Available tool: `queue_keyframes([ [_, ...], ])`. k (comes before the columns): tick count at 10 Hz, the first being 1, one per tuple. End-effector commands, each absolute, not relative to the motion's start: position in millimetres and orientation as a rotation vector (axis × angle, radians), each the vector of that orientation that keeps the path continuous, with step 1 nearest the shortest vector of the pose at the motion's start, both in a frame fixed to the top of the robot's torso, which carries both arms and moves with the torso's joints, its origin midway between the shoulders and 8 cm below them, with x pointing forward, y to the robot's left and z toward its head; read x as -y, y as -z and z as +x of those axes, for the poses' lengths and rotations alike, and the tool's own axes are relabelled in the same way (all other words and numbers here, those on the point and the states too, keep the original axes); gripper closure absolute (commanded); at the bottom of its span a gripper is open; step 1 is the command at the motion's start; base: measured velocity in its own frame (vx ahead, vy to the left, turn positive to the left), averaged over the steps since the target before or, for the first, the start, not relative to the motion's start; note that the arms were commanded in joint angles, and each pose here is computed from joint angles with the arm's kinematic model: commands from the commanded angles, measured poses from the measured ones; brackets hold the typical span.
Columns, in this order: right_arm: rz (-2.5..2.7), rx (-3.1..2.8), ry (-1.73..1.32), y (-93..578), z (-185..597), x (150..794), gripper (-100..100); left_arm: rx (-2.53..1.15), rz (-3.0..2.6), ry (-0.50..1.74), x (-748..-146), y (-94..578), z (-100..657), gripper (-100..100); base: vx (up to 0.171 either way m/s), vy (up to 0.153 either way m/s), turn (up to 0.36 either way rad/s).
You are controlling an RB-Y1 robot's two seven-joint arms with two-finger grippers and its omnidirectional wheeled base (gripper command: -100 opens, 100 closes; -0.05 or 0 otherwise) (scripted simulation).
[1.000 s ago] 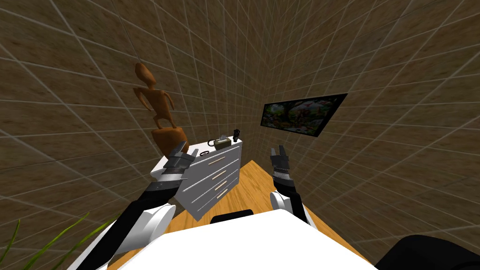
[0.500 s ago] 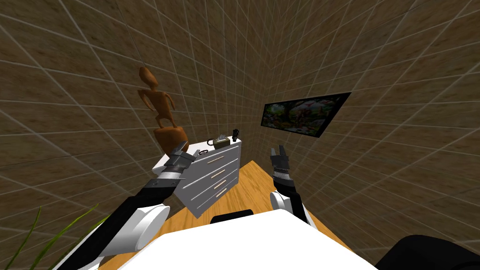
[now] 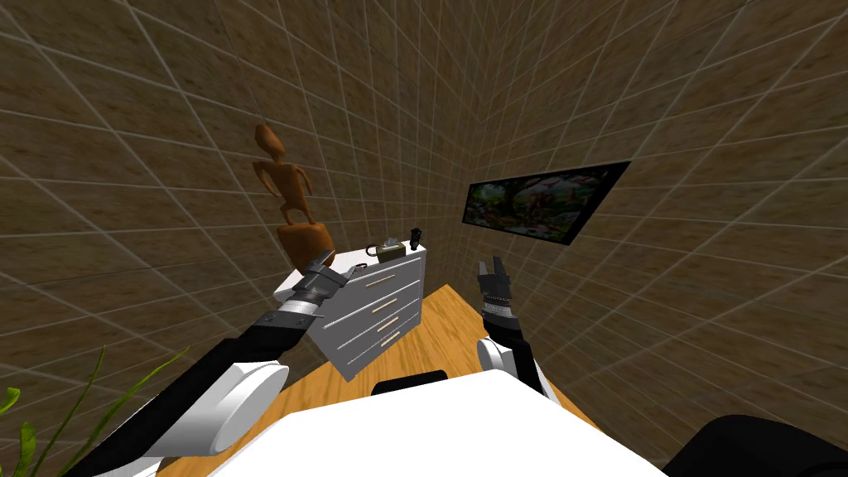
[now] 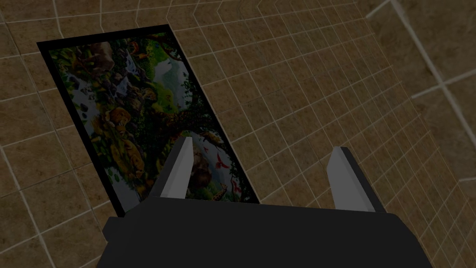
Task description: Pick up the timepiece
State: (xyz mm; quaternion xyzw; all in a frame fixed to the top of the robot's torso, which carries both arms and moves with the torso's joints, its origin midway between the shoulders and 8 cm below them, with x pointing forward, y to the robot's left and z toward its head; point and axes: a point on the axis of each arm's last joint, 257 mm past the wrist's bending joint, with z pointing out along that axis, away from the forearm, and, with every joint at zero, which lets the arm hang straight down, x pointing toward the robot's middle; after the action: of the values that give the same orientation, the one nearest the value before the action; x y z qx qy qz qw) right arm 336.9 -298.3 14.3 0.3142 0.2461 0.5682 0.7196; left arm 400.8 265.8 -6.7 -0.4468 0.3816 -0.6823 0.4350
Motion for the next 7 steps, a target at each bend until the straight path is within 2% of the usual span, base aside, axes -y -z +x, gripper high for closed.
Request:
queue_keyframes([
  [1, 0.695, -0.544, -1.256, -14.3, 336.9, 298.3, 0, -0.975, -1.166, 1.711, -264.4, 14.4, 403.0, -100, -0.001, -0.070, 0.039],
  [7, 0.694, -0.544, -1.256, -14.3, 336.9, 298.4, 0, -1.079, -1.332, 1.755, -257.4, 32.8, 407.8, -100, 0.002, -0.049, 0.065],
])
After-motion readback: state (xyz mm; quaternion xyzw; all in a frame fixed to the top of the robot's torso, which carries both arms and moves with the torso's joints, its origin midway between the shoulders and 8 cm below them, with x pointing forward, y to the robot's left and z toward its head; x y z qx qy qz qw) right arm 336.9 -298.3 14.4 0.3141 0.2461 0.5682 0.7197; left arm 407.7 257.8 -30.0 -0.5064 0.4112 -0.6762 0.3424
